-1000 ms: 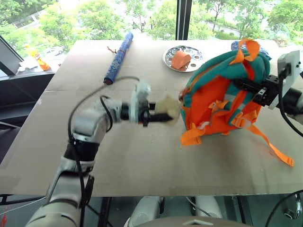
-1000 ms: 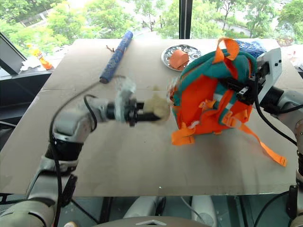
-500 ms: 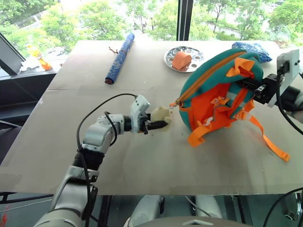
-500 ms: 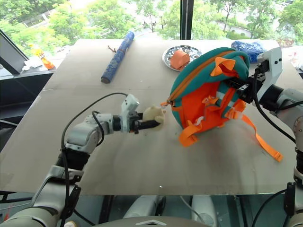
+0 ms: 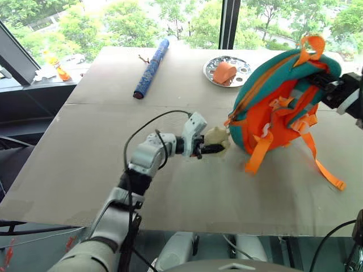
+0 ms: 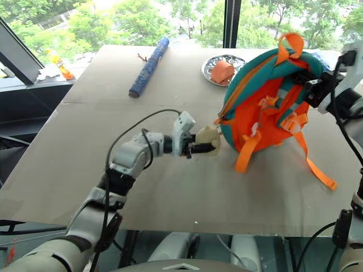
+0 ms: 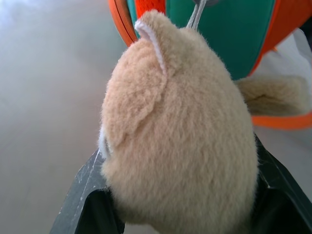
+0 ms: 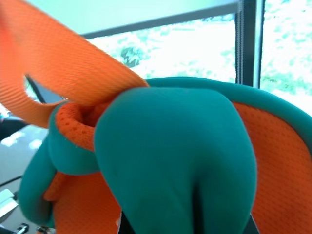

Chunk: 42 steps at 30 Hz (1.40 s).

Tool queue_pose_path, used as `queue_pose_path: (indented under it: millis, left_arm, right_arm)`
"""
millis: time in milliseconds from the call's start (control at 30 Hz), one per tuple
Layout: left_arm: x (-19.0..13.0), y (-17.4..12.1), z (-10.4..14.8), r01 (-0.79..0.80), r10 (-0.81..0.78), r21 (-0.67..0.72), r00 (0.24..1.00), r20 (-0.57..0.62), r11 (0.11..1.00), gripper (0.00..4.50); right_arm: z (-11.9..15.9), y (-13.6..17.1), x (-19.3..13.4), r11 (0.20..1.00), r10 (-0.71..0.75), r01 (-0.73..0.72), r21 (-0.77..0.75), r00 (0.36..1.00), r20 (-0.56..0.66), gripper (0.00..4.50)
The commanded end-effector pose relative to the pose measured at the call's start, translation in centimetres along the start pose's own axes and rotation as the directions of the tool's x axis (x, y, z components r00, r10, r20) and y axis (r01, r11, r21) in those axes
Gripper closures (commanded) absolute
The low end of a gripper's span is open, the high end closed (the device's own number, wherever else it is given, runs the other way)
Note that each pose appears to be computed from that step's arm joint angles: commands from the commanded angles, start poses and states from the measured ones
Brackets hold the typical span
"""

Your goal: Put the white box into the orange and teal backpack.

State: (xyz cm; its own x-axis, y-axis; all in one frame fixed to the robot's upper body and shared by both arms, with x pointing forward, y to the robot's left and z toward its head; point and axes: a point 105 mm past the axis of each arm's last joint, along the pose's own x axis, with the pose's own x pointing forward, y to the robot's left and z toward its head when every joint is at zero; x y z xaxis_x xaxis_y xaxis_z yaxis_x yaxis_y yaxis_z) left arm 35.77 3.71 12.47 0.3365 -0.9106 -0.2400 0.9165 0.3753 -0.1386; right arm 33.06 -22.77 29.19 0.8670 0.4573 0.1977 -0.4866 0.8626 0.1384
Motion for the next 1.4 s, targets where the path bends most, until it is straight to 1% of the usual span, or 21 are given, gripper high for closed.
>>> queue_pose_path:
  millis: [33,100,167,267,367,400,467,500,533,567,600,667,700,733,933,1000,1067,1200,1267,1400]
  left_arm:
    - [-0.5,1.8,4.9,-0.069,0.059,0.069,0.988,0.142,0.995,2.5]
    - [-0.6,2.1,6.3,-0.073,0.056,0.095,0.984,0.171,0.993,2.5]
    - [-0.6,2.1,6.6,-0.061,0.041,0.107,0.984,0.172,0.992,2.5]
    - [-0.7,1.5,5.6,-0.017,-0.004,0.14,0.989,0.151,0.99,2.51]
    - [-1.1,0.3,4.2,0.037,-0.06,0.137,0.985,0.161,0.99,2.51]
    - [-1.6,-0.1,3.8,0.044,-0.07,0.143,0.981,0.182,0.989,2.12]
    - [-2.7,-0.7,3.1,0.059,-0.086,0.137,0.977,0.196,0.989,1.23]
    - [-3.2,-1.0,2.8,0.068,-0.093,0.131,0.977,0.193,0.989,0.82]
    - [-3.7,-1.3,2.6,0.067,-0.091,0.127,0.976,0.197,0.99,0.36]
    - [-4.4,-1.5,2.4,0.054,-0.08,0.13,0.977,0.2,0.99,0.0]
    - [-4.9,-1.6,2.3,0.037,-0.064,0.132,0.977,0.204,0.991,0.0]
    - [-6.1,-1.7,1.6,0.011,-0.036,0.129,0.981,0.192,0.992,0.0]
    - [-6.6,-1.8,1.3,-0.006,-0.017,0.122,0.982,0.189,0.993,0.0]
    - [-7.1,-1.7,1.1,-0.026,0.003,0.117,0.981,0.192,0.993,0.0]
    - [-11.1,-2.4,-0.1,-0.109,0.083,0.131,0.978,0.192,0.985,0.0]
    - [-12.3,-2.6,-0.7,-0.141,0.119,0.11,0.975,0.187,0.984,0.0]
    - [-13.7,-3.1,-1.5,-0.174,0.155,0.105,0.974,0.167,0.979,0.0]
    - [-15.9,-4.0,-2.2,-0.242,0.226,0.095,0.962,0.152,0.966,0.0]
    - [-17.3,-4.2,-3.1,-0.308,0.295,0.089,0.946,0.135,0.947,0.0]
    - [-19.3,-4.7,-4.7,-0.407,0.402,0.02,0.908,0.121,0.913,0.0]
  right_arm:
    - [4.9,1.7,-1.1,0.997,0.06,-0.049,-0.059,0.98,0.191,4.5]
    - [4.3,2.6,-1.2,0.994,0.094,-0.084,-0.067,0.98,0.177,4.5]
    - [3.5,3.0,-1.2,0.993,0.107,-0.097,-0.073,0.983,0.149,4.5]
    - [0.8,4.0,-1.5,0.983,0.126,-0.119,-0.139,0.991,0.041,4.5]
    - [-3.3,5.3,-2.0,0.963,0.145,-0.17,-0.211,0.981,-0.129,4.5]
    - [-4.7,5.2,-2.4,0.957,0.12,-0.162,-0.239,0.976,-0.181,4.16]
    - [-6.5,5.0,-3.4,0.947,0.099,-0.167,-0.273,0.964,-0.246,3.34]
    - [-7.0,5.0,-3.9,0.943,0.099,-0.176,-0.282,0.959,-0.267,2.94]
    - [-7.3,5.0,-4.5,0.945,0.104,-0.182,-0.273,0.955,-0.277,2.47]
    - [-7.4,5.0,-5.1,0.943,0.104,-0.186,-0.275,0.952,-0.288,1.98]
    - [-7.3,4.8,-5.5,0.944,0.097,-0.18,-0.277,0.952,-0.289,1.45]
    - [-7.1,4.7,-6.5,0.943,0.103,-0.189,-0.274,0.948,-0.3,0.68]
    - [-7.0,4.5,-6.9,0.942,0.101,-0.192,-0.276,0.944,-0.314,0.19]
    - [-7.2,4.5,-7.5,0.939,0.101,-0.202,-0.278,0.936,-0.338,0.04]
    - [-7.8,4.6,-11.4,0.923,0.095,-0.249,-0.294,0.887,-0.452,0.04]
    - [-8.0,4.7,-12.6,0.92,0.096,-0.256,-0.297,0.881,-0.464,0.04]
    - [-8.0,4.6,-13.7,0.92,0.086,-0.249,-0.302,0.881,-0.465,0.04]
    - [-8.3,4.2,-15.2,0.915,0.052,-0.235,-0.329,0.875,-0.48,0.04]
    - [-8.5,3.6,-16.1,0.92,0.012,-0.202,-0.336,0.871,-0.491,0.04]
    - [-9.3,2.5,-17.5,0.922,-0.055,-0.156,-0.354,0.853,-0.519,0.04]
